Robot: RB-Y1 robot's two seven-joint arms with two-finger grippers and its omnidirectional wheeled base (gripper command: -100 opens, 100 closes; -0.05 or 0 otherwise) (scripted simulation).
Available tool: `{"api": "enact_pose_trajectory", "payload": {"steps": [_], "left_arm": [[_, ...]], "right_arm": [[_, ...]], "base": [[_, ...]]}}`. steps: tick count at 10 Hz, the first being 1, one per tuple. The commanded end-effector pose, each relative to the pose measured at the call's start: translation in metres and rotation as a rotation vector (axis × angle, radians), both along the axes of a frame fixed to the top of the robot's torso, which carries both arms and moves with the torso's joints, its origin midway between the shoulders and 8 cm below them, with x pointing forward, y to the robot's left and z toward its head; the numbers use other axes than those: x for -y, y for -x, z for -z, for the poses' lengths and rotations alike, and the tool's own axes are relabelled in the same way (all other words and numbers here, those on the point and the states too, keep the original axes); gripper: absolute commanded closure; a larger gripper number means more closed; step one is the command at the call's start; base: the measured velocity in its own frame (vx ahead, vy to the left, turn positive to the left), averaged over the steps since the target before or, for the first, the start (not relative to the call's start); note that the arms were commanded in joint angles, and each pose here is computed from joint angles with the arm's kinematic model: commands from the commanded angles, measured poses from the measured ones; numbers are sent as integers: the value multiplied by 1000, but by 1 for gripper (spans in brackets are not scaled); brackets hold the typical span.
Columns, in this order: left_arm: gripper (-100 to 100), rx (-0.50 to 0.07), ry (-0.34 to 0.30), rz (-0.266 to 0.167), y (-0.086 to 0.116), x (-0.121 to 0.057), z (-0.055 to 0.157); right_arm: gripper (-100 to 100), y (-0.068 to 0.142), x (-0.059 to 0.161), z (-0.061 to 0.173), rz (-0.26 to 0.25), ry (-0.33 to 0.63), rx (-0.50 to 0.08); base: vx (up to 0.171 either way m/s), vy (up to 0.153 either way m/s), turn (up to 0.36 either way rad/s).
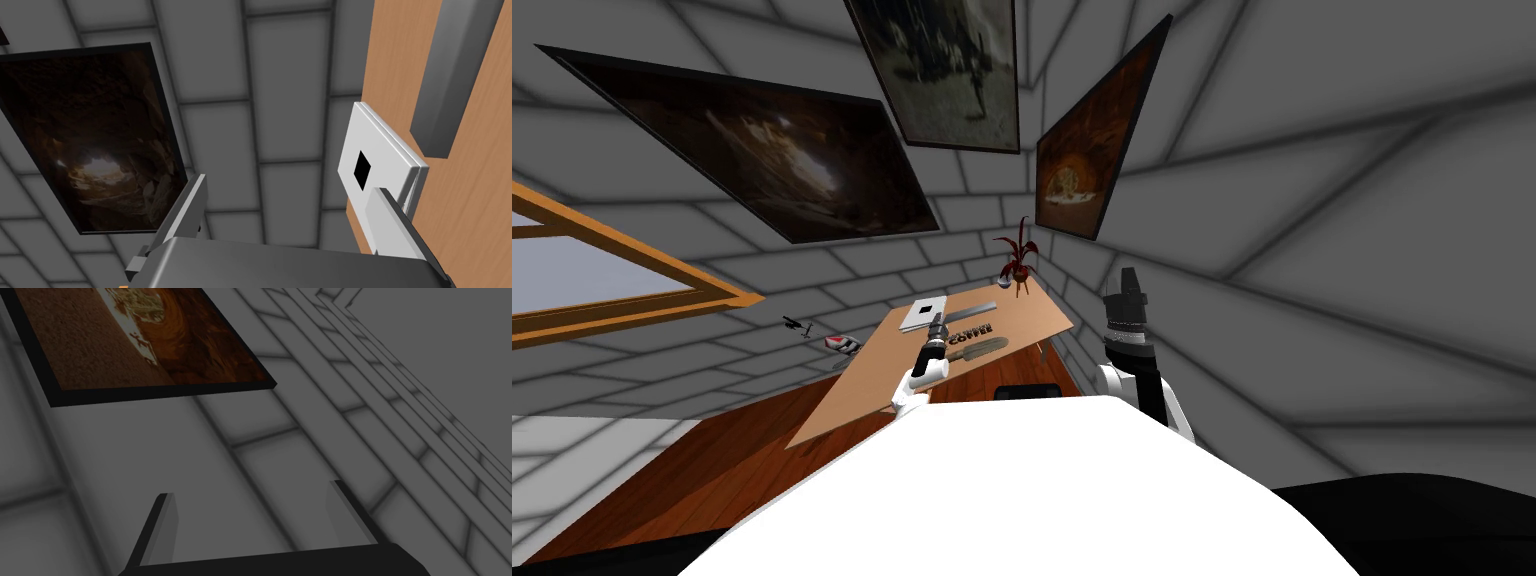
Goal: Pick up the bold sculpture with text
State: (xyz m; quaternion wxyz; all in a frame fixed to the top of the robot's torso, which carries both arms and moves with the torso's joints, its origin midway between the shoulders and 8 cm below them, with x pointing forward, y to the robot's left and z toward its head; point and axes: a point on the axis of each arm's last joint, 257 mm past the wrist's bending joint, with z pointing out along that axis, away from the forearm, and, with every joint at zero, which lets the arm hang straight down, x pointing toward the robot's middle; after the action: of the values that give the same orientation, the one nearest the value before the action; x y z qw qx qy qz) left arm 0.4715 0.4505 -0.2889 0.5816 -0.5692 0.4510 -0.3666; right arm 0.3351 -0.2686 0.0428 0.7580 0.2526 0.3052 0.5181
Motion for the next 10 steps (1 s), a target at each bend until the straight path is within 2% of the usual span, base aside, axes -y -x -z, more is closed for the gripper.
{"api": "enact_pose_trajectory", "payload": {"steps": [1, 5, 10], "left_arm": [[-100, -22, 12, -10, -1, -2, 10], [-100, -98, 72, -55, -2, -13, 49], [-100, -194, 141, -95, 4, -18, 98]], "right_arm": [[0, 0, 0, 0, 0, 0, 0], [0, 0, 0, 0, 0, 0, 0], [0, 0, 0, 0, 0, 0, 0]], "base": [[-2, -5, -33], [-2, -9, -72], [-3, -10, -64]]}}
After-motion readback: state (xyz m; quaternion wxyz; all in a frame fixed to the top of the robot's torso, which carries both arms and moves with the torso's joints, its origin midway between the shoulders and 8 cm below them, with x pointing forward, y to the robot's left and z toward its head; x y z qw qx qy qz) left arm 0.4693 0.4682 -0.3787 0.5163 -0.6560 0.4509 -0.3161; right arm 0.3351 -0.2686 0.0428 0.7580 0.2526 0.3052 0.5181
